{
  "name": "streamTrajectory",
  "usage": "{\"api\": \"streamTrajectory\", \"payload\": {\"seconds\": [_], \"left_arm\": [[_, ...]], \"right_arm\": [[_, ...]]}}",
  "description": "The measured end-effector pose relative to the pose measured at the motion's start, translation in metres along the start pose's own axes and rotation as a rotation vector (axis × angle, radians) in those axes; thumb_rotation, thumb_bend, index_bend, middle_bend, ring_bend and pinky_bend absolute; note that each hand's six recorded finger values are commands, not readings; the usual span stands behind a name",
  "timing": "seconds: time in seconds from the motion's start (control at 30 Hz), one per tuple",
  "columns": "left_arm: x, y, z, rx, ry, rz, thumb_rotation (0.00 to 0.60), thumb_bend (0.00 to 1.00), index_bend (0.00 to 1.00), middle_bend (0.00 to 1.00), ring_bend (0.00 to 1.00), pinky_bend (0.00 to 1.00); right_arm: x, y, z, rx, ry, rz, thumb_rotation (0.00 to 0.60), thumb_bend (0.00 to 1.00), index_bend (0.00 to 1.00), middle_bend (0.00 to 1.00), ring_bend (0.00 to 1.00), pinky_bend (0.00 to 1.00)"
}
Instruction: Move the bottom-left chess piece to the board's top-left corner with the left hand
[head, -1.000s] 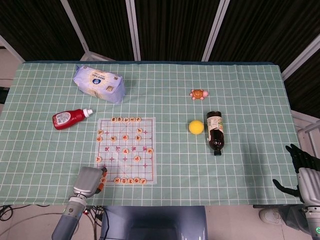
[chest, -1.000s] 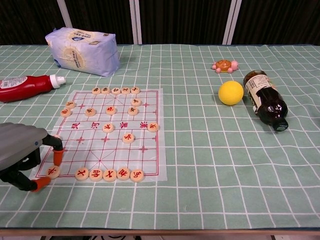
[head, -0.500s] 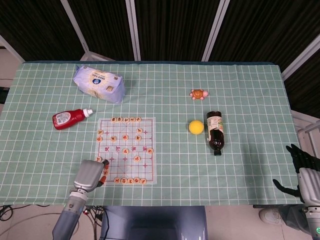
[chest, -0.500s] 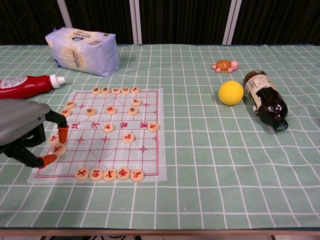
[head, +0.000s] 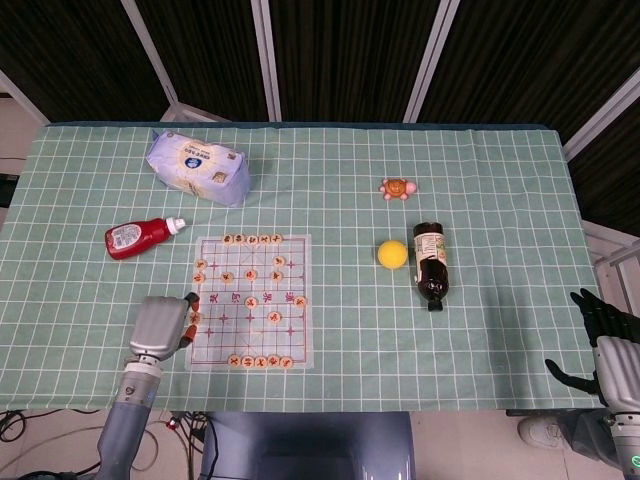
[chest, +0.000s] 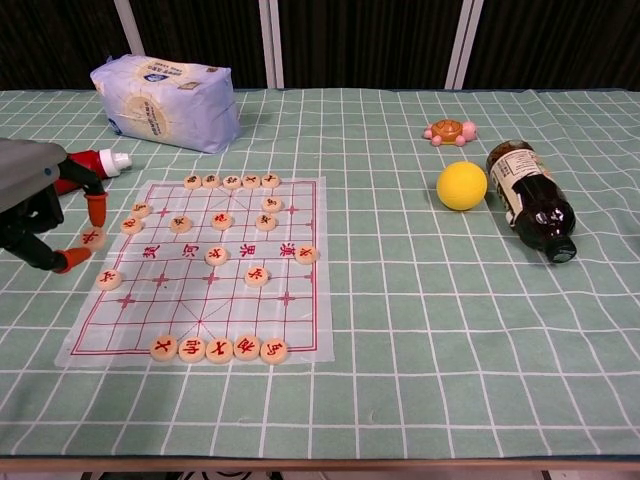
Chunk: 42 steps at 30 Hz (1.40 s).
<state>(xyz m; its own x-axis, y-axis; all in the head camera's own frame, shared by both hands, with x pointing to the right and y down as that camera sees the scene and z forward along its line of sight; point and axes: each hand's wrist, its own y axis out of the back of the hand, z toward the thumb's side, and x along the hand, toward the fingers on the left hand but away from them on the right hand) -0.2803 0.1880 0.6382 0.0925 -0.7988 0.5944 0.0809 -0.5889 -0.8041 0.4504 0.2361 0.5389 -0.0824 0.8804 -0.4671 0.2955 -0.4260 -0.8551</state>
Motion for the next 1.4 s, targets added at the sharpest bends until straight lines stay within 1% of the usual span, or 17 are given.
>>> {"api": "streamTrajectory", "payload": {"seconds": [0.17, 0.33, 0.5, 0.83, 1.03, 1.4], "left_arm": [[0.016, 0.006, -0.005, -0.004, 0.011, 0.023, 0.6, 0.28, 0.48, 1.0, 1.0, 1.0], [0.035, 0.011, -0.002, 0.002, 0.003, 0.039, 0.6, 0.28, 0.48, 1.0, 1.0, 1.0], [0.051, 0.013, 0.002, 0.008, 0.008, 0.04, 0.6, 0.28, 0.48, 1.0, 1.0, 1.0], [0.081, 0.012, 0.003, 0.022, 0.046, 0.039, 0.6, 0.28, 0.48, 1.0, 1.0, 1.0], [0.094, 0.014, 0.003, 0.038, 0.06, 0.046, 0.6, 0.28, 0.49, 1.0, 1.0, 1.0], [0.114, 0.012, -0.002, 0.058, 0.098, 0.047, 0.6, 0.28, 0.49, 1.0, 1.0, 1.0]], "right_arm": [[0.0, 0.0, 0.0, 0.003, 0.0, -0.001, 0.6, 0.25, 0.0, 0.0, 0.0, 0.0], [0.0, 0.0, -0.001, 0.005, -0.001, -0.001, 0.6, 0.25, 0.0, 0.0, 0.0, 0.0], [0.0, 0.001, 0.0, 0.002, 0.002, -0.004, 0.6, 0.25, 0.0, 0.0, 0.0, 0.0], [-0.001, 0.0, -0.002, -0.001, -0.003, 0.0, 0.6, 0.25, 0.0, 0.0, 0.0, 0.0], [-0.001, 0.001, -0.001, -0.011, -0.003, 0.0, 0.6, 0.25, 0.0, 0.0, 0.0, 0.0], [0.0, 0.001, -0.002, -0.015, -0.008, 0.004, 0.6, 0.25, 0.0, 0.0, 0.0, 0.0]]}}
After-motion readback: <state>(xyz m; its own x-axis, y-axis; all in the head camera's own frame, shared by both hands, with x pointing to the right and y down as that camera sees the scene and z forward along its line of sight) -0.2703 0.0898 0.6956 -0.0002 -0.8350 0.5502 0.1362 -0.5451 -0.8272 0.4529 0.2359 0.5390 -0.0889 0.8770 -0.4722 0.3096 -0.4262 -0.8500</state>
